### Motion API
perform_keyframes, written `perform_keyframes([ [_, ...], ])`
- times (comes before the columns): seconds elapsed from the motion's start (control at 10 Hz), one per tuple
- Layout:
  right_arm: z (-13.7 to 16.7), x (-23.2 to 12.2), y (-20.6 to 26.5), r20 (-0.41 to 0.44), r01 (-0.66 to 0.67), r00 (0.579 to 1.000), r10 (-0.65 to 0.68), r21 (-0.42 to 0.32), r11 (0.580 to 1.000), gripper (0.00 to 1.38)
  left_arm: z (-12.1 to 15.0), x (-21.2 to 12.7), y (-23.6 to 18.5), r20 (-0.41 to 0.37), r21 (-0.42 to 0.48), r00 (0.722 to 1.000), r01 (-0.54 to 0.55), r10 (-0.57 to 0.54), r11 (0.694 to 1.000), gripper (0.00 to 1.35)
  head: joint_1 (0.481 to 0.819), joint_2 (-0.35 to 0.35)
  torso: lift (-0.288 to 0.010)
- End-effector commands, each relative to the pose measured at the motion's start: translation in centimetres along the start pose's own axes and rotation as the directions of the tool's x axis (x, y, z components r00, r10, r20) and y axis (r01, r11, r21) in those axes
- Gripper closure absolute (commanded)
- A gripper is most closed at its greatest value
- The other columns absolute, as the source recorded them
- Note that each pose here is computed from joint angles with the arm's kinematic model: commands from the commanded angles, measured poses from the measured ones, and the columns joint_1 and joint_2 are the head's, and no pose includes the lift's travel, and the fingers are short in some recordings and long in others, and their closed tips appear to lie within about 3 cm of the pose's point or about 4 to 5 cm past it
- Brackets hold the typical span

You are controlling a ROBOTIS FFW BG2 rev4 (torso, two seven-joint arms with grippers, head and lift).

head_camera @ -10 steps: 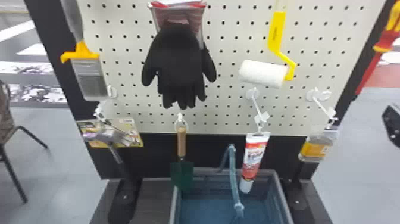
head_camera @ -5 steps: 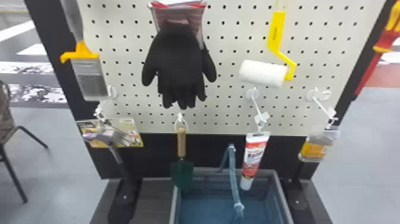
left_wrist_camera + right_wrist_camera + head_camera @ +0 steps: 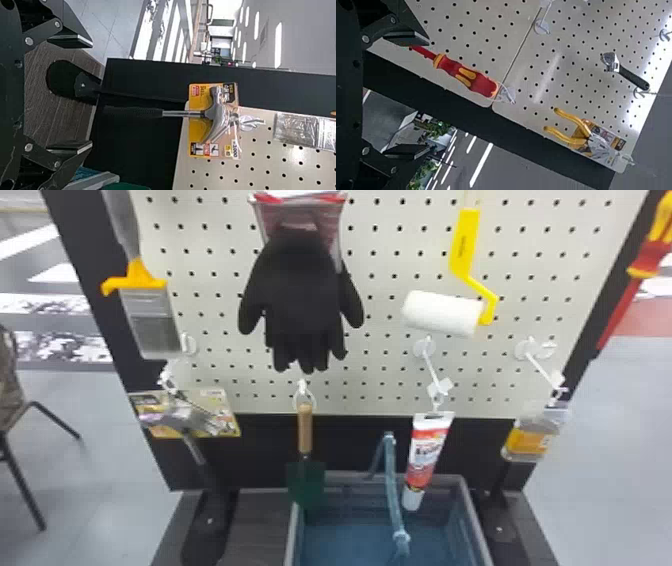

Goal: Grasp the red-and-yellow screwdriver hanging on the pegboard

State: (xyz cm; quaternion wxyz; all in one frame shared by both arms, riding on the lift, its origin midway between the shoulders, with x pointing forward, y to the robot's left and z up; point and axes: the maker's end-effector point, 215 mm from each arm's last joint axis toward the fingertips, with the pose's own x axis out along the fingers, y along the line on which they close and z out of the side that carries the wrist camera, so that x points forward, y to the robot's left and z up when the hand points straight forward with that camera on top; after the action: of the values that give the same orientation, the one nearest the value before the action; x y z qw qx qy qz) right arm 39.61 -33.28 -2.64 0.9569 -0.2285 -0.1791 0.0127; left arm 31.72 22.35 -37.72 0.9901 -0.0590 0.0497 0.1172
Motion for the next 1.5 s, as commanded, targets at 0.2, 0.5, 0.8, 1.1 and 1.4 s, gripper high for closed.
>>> perform_keyframes([
  [0.2,-2.2,1.9,-1.6,0.011,0.032,0.999,-0.033,0.041,0.999,0.31,0.2,0.3,-0.6,0.006,0.003,1.000,0.016,-0.016,1.000,0.38,0.549,0.000,-0.100],
  [0.5,-2.3,4.2,-1.3,0.081,-0.044,0.996,0.035,0.122,0.992,0.28,0.4,0.9,-1.3,0.009,0.006,0.999,0.036,-0.036,0.999,0.38,0.549,0.000,-0.100],
  [0.8,-1.4,6.8,-1.5,0.166,-0.131,0.981,0.098,0.207,0.970,0.24,0.5,1.1,-1.6,0.009,0.009,0.999,0.043,-0.043,0.999,0.38,0.549,0.000,-0.100],
  [1.1,-5.5,8.8,0.8,0.205,-0.240,0.965,0.161,0.455,0.857,0.21,0.5,1.3,-1.7,0.009,0.011,0.999,0.047,-0.047,0.999,0.38,0.549,0.000,-0.100],
  [1.4,-5.9,11.3,3.5,0.277,-0.355,0.932,0.232,0.582,0.732,0.20,0.6,1.4,-1.8,0.013,0.012,0.999,0.048,-0.048,0.999,0.38,0.549,0.000,-0.100],
])
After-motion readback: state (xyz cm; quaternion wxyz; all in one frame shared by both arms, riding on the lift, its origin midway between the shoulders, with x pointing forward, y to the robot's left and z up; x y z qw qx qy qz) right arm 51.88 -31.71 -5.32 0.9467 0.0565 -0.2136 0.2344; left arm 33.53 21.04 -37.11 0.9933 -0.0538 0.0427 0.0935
